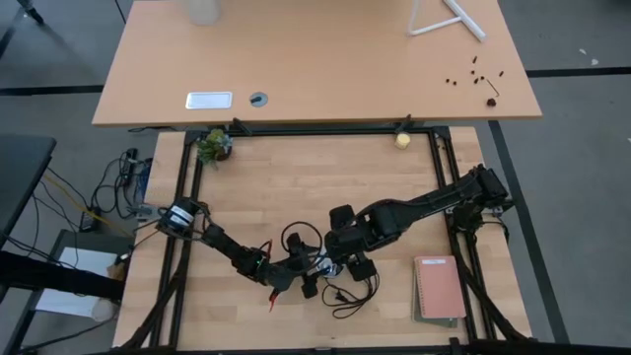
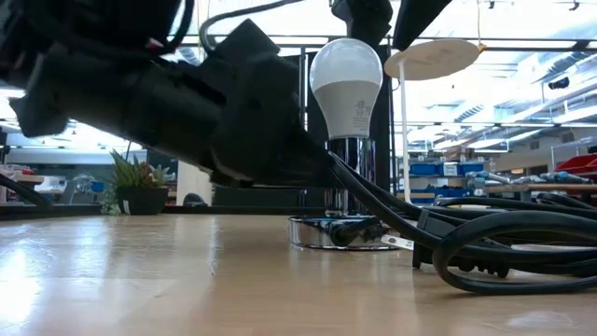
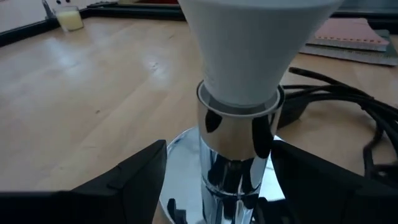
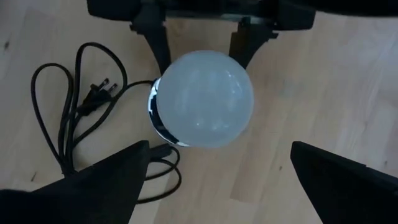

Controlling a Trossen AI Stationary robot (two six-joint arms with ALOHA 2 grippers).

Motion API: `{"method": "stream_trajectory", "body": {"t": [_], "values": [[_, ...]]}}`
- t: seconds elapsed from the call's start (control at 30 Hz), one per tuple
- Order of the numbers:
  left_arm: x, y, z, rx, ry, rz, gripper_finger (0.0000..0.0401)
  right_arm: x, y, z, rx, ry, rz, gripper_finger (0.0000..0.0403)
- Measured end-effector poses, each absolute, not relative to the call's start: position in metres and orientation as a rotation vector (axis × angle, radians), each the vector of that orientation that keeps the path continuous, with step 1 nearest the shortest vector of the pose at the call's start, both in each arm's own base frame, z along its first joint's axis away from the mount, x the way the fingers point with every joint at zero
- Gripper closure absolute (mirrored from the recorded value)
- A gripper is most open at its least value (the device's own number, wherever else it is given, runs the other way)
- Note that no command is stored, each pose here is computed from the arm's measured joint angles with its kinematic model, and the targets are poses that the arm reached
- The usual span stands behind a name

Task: Screw lightbulb
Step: Insert the lightbulb into the lamp

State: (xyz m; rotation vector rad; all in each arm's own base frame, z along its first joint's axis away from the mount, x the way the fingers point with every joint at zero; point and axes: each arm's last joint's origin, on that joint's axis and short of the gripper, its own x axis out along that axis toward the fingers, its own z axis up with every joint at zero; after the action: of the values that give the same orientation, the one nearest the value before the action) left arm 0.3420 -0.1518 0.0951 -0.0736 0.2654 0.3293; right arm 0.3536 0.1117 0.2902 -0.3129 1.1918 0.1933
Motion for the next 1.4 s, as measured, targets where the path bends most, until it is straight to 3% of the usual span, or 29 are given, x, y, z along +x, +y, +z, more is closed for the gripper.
{"method": "stream_trajectory", "body": {"t": [0.43,1.03,1.4], "values": [[0.349,-0.15,0.072,-0.089,0.207,0.315,0.0138,0.358,0.114,0.292,-0.269,1.142,0.196,0.0004],[0.358,-0.146,0.075,-0.082,0.195,0.332,0.0205,0.363,0.117,0.292,-0.263,1.092,0.201,0.0004],[0.358,-0.146,0.075,-0.086,0.195,0.334,0.0211,0.37,0.117,0.283,-0.255,1.118,0.167,0.0004]]}}
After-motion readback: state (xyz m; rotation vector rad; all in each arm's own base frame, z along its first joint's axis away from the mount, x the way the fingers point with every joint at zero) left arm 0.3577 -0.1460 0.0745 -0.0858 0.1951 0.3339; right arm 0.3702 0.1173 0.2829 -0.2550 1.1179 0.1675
